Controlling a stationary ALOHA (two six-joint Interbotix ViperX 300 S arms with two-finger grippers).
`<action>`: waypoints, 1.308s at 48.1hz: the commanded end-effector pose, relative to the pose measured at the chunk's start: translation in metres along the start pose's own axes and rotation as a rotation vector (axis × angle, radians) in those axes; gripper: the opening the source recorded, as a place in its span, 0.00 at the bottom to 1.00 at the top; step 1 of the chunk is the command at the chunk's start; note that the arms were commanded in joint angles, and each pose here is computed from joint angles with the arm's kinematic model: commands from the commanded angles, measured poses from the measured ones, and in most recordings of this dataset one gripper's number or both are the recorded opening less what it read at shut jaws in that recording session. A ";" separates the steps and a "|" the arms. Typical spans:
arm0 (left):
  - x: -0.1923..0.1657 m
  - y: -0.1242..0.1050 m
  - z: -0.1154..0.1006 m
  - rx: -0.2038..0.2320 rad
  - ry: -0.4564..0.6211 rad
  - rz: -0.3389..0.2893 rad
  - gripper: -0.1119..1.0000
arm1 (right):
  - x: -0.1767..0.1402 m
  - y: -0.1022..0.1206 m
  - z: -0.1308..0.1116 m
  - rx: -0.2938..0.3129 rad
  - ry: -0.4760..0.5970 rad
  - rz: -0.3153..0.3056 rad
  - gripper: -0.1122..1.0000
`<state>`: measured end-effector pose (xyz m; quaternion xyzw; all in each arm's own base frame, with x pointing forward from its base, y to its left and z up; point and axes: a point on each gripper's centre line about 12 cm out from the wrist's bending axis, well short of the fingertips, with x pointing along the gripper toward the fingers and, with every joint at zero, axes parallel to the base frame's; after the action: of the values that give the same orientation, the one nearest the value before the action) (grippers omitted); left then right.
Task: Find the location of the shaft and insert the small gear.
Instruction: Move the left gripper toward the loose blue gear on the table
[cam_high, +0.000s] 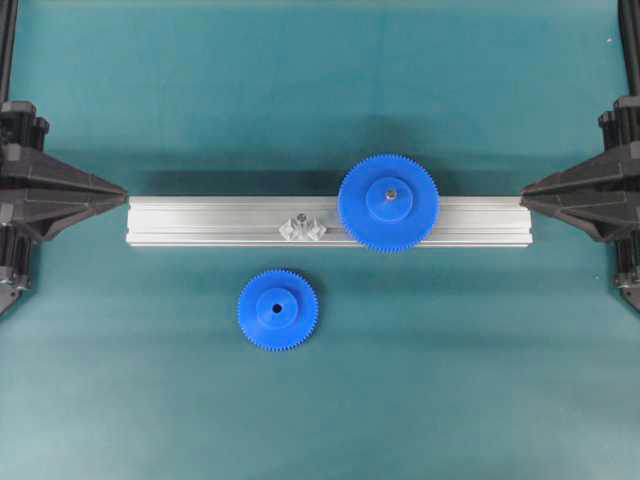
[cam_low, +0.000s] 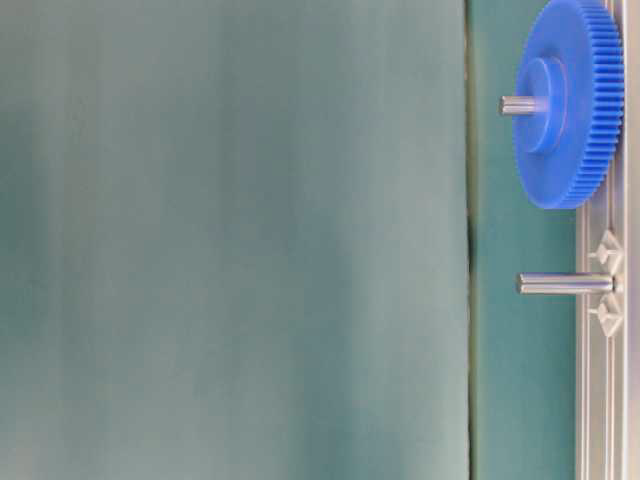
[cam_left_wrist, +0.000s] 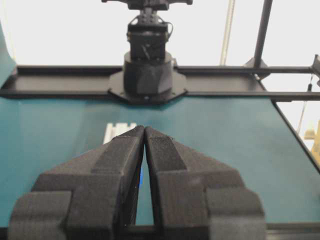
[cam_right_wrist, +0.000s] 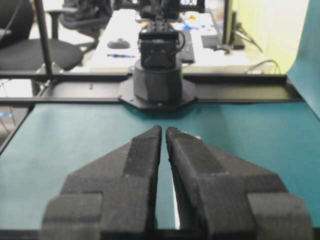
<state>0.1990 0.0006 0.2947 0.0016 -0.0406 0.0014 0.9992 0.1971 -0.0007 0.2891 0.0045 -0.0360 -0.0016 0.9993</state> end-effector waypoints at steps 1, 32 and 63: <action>0.001 -0.001 -0.007 -0.019 0.023 -0.005 0.20 | 0.000 -0.001 -0.010 0.003 0.028 -0.003 0.25; 0.013 -0.003 -0.026 -0.067 0.263 -0.006 0.10 | -0.014 -0.003 -0.057 0.152 0.236 -0.035 0.12; 0.045 -0.024 -0.064 -0.055 0.566 -0.076 0.10 | -0.017 -0.009 -0.066 0.155 0.305 -0.073 0.12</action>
<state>0.2399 -0.0195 0.2252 -0.0266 0.2411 -0.0300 0.9697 0.1833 -0.0080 0.2179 0.0775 0.1211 -0.0316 0.9891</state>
